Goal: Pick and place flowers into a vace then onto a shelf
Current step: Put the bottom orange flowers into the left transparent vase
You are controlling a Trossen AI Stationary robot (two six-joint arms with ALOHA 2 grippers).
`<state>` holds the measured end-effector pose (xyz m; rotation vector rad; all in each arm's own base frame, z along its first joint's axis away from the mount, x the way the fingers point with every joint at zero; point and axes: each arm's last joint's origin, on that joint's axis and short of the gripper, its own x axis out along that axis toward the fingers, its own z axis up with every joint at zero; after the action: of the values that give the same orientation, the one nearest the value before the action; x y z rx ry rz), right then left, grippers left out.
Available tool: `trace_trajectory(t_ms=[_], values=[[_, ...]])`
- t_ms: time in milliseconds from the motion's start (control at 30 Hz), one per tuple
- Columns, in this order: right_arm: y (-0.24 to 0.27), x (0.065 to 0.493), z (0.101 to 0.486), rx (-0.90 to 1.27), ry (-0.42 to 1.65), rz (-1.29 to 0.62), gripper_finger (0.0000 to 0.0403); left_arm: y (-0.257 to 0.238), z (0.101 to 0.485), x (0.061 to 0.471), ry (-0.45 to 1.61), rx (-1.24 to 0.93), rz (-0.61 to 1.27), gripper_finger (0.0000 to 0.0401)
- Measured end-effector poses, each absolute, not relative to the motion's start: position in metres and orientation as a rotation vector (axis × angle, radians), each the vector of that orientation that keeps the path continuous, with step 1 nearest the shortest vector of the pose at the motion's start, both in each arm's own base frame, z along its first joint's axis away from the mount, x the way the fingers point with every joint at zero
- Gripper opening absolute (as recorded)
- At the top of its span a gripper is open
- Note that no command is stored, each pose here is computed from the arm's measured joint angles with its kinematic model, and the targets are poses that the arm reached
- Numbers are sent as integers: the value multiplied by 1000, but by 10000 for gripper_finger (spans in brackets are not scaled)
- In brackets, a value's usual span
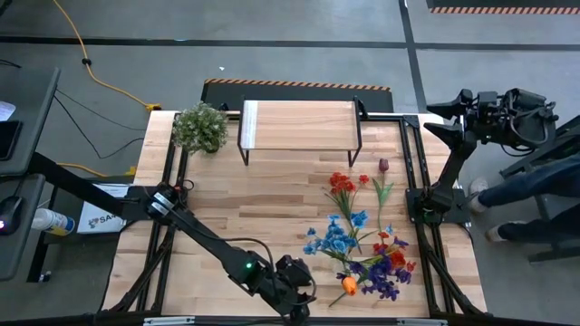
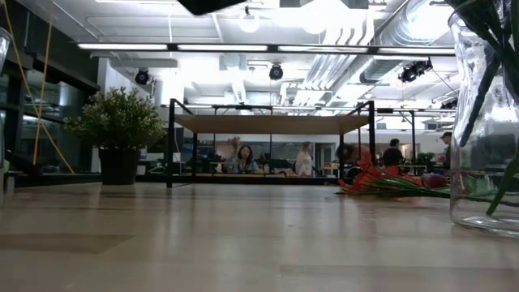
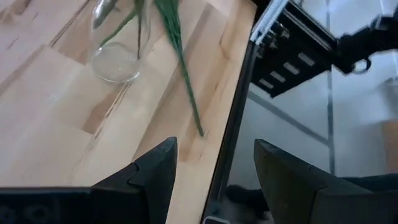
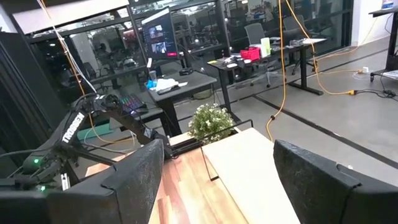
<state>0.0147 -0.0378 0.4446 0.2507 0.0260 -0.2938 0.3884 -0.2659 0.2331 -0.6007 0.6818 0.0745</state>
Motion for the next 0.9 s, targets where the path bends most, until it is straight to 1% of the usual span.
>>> trace_trajectory(t_ms=[200,467,600,733,900], values=[[-39,14,442,230,39,-287,294,-273,221,398,601,-697,99,246],[-41,13,433,231,116,-231,293,-286,221,388,563,-748,147,246],[-42,10,429,245,160,-238,288,-294,218,381,588,-780,155,246],[-41,7,427,267,206,-248,277,-297,204,379,641,-786,178,246],[-39,5,425,287,287,-221,263,-301,202,376,652,-832,193,246]])
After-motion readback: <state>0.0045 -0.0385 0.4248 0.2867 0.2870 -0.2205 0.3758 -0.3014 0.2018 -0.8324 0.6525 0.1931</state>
